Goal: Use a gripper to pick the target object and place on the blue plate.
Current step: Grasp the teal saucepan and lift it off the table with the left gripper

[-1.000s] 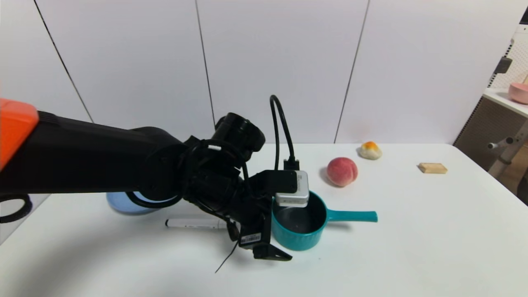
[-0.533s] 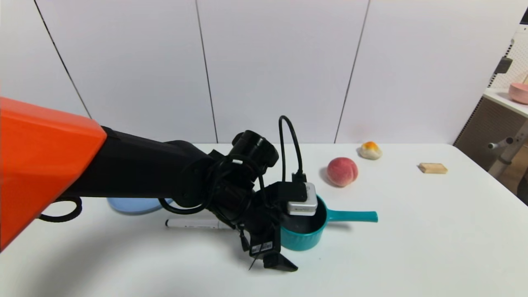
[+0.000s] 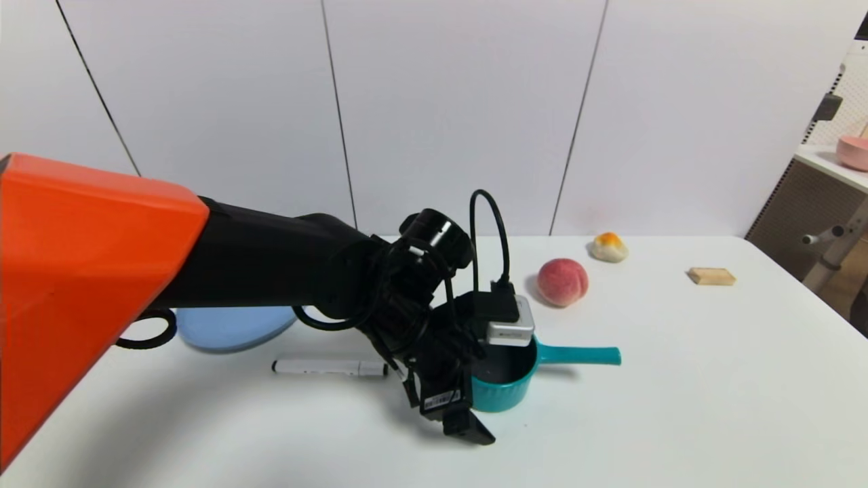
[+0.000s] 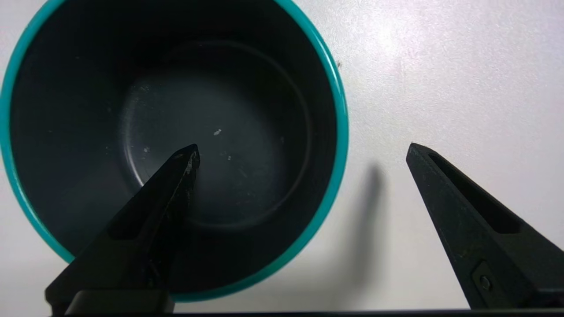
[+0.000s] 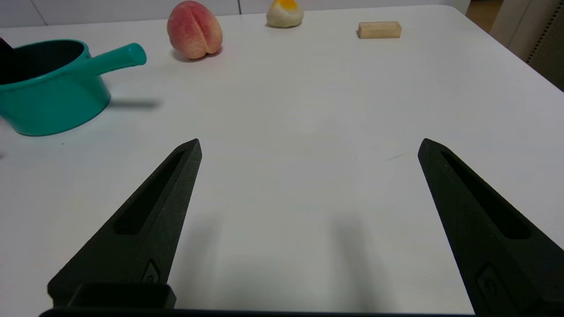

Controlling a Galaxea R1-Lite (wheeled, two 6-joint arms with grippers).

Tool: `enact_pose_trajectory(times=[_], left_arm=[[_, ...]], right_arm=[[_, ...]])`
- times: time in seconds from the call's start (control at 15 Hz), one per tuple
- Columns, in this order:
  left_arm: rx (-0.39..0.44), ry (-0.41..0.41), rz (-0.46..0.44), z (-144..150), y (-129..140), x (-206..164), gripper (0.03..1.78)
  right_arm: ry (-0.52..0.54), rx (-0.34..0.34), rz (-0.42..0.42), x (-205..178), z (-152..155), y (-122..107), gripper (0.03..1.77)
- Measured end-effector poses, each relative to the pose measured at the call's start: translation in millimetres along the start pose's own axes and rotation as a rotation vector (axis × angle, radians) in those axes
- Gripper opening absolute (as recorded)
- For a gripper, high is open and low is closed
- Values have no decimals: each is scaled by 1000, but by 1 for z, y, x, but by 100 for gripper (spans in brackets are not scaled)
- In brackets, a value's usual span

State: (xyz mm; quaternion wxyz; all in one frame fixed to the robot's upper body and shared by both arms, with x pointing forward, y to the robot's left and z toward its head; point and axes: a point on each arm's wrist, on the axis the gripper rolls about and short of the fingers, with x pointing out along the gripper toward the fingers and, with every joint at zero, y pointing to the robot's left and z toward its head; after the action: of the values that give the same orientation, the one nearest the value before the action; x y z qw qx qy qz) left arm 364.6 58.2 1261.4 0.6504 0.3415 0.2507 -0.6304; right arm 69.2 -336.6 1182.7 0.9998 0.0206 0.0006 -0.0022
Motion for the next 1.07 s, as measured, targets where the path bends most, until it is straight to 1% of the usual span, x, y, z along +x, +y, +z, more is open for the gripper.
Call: enact_pose_trajectory(times=[0.33,0.4,0.47,0.6,0.67,0.8,0.87,0.93,1.0,1.07], left_arm=[[-35,10,-14,0,2,13,169],[-36,12,-16,0,3,15,166],[-36,14,-17,-1,3,17,147],[-38,16,-19,-1,4,19,115],[-40,17,-21,-1,4,20,102],[-42,18,-20,-2,4,20,82],[-41,18,-21,-2,4,20,69],[-39,13,-18,-1,5,20,25],[-35,8,-14,0,5,19,16],[-36,9,-14,0,4,18,17]], right_arm=[[0,0,0,0,0,0,170],[0,0,0,0,0,0,170],[0,0,0,0,0,0,170],[0,0,0,0,0,0,170],[0,0,0,0,0,0,170],[0,0,0,0,0,0,170],[0,0,0,0,0,0,170],[0,0,0,0,0,0,170],[0,0,0,0,0,0,170],[0,0,0,0,0,0,170]])
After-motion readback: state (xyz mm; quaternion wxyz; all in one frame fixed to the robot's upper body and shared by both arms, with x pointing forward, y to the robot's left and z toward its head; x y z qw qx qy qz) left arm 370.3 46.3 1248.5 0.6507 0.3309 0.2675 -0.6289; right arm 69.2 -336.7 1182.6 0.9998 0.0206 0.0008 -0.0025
